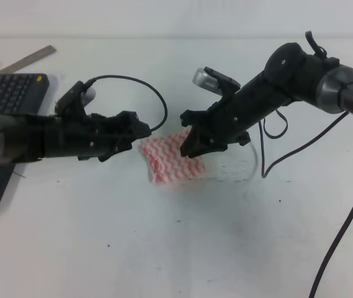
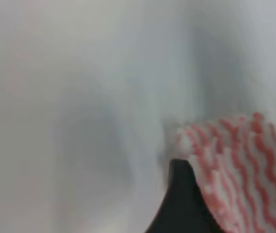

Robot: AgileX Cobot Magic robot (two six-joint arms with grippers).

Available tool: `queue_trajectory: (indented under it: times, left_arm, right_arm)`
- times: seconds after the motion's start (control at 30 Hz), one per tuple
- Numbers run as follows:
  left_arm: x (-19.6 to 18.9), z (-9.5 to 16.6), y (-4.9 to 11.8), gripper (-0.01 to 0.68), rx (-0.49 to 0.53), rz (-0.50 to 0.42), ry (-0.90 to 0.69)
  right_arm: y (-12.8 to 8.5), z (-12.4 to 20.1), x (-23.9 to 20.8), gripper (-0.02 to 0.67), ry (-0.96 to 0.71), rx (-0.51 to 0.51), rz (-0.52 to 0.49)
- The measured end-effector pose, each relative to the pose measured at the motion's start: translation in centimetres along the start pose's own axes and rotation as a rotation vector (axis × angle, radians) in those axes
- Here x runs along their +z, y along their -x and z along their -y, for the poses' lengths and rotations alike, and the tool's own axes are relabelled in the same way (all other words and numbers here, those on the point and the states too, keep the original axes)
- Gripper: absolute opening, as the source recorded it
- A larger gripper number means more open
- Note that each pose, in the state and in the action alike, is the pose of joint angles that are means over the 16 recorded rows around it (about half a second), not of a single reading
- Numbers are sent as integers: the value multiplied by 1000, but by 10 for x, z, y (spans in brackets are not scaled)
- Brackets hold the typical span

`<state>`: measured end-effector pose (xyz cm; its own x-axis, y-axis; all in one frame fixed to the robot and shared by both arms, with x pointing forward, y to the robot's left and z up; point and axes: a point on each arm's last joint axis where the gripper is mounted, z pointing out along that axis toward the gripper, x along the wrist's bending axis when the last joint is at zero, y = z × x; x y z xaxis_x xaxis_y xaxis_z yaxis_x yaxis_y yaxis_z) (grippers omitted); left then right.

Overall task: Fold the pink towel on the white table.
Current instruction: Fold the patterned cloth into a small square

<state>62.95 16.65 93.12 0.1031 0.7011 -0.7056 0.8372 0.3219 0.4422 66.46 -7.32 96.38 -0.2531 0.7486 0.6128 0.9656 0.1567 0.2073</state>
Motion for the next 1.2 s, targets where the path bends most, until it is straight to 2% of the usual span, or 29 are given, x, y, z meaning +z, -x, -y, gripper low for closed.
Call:
queue_trajectory:
  times: [0.27, 0.57, 0.87, 1.2]
  left_arm:
    - [12, 6, -8, 407, -43, 8, -35]
    - [23, 8, -3, 349, -9, 13, -48]
    - [28, 10, 4, 254, 67, 15, -53]
    - [28, 10, 5, 133, 117, 23, -49]
  right_arm:
    - [1, 0, 1, 102, -3, 1, -1]
    - [0, 0, 0, 102, -2, -2, -2]
    - [-2, 0, -2, 102, 0, -6, -3]
    - [0, 0, 0, 102, -4, -5, -2]
